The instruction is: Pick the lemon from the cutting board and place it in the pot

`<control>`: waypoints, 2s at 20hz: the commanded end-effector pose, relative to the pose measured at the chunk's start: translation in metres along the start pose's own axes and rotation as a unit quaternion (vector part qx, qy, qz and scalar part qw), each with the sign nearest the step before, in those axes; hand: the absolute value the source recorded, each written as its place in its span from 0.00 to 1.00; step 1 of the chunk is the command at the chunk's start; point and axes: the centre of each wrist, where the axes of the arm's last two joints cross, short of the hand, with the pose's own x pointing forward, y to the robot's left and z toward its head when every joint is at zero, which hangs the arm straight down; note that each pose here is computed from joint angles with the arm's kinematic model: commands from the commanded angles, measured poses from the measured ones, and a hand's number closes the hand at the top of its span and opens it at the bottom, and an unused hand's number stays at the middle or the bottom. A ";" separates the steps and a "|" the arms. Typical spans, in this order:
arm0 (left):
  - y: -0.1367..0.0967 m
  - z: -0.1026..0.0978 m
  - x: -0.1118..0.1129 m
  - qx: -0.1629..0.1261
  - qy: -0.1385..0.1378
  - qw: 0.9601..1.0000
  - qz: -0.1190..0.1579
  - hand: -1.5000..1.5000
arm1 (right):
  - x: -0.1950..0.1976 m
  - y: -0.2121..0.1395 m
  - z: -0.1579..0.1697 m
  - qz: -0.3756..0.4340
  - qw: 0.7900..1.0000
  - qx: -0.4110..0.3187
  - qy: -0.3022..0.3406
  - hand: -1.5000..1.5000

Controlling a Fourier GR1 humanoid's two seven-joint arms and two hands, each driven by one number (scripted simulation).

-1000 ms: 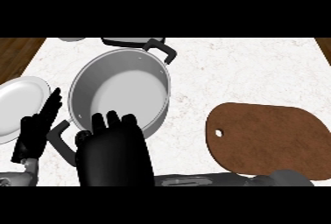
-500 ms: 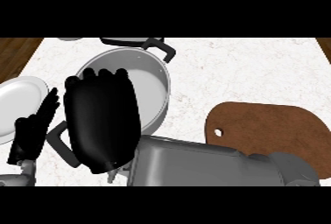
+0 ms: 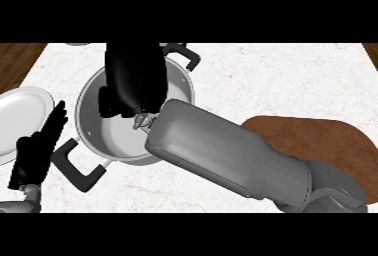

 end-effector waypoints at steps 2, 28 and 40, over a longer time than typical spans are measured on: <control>0.007 0.002 -0.014 0.005 0.007 1.000 0.006 0.50 | -0.036 0.028 -0.025 0.019 1.000 0.018 0.010 1.00; -0.013 -0.008 0.007 -0.017 -0.014 1.000 0.001 0.50 | -0.056 0.017 -0.043 -0.324 0.940 -0.101 0.027 0.00; 0.016 0.022 -0.025 0.023 0.023 0.999 -0.002 0.50 | -0.105 0.037 0.007 -0.432 0.901 -0.026 0.024 0.00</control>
